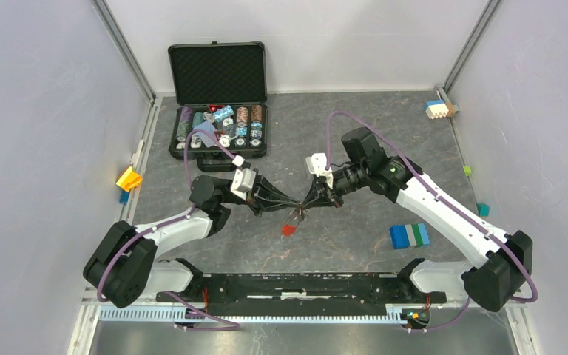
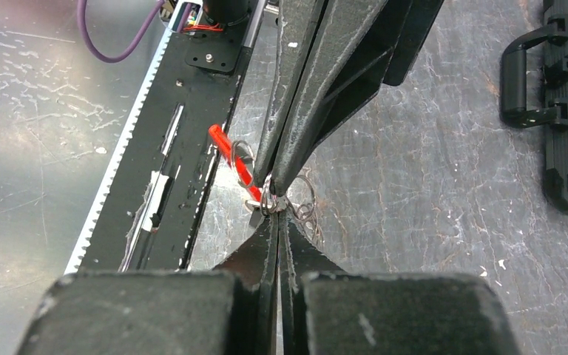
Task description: Put the keys on the keyring
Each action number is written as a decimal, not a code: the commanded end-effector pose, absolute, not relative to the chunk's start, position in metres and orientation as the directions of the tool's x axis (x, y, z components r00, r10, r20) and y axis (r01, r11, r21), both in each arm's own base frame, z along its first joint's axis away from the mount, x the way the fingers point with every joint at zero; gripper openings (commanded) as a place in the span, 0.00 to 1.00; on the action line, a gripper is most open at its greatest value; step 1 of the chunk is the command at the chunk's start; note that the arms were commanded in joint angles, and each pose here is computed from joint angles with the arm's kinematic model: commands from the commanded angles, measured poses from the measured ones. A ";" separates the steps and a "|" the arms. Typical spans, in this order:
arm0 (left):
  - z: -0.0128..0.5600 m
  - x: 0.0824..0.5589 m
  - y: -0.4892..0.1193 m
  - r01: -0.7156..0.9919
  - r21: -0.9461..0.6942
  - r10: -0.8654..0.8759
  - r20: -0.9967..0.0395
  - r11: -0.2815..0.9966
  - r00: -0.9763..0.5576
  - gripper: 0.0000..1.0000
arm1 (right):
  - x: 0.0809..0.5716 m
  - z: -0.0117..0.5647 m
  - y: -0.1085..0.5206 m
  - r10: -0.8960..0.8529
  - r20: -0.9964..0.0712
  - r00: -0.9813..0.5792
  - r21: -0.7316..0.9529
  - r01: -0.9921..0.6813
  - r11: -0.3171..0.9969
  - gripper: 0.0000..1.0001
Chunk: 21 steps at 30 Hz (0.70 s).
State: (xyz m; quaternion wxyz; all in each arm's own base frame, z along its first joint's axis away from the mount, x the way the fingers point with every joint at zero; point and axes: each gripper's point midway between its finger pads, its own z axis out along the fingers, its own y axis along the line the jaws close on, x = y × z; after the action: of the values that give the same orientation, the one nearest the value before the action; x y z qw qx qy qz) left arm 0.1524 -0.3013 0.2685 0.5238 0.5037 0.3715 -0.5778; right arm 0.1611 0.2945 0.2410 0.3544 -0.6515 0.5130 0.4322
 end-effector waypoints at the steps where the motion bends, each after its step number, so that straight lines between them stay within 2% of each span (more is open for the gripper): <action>1: 0.285 0.137 -0.300 0.964 0.163 -0.279 -0.955 -0.210 0.101 0.02 | 0.162 0.247 0.300 -0.315 -0.938 0.142 -0.064 -0.968 -0.244 0.00; 21: 0.281 0.126 -0.299 0.951 0.175 -0.265 -0.959 -0.255 0.105 0.02 | 0.167 0.248 0.307 -0.303 -0.942 0.145 -0.069 -0.966 -0.248 0.00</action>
State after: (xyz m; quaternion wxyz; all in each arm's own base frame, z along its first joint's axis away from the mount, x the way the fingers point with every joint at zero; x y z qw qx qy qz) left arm 0.1417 -0.3016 0.2682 0.5123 0.5159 0.3591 -0.5852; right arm 0.1574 0.2985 0.2382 0.3531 -0.6529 0.5004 0.4456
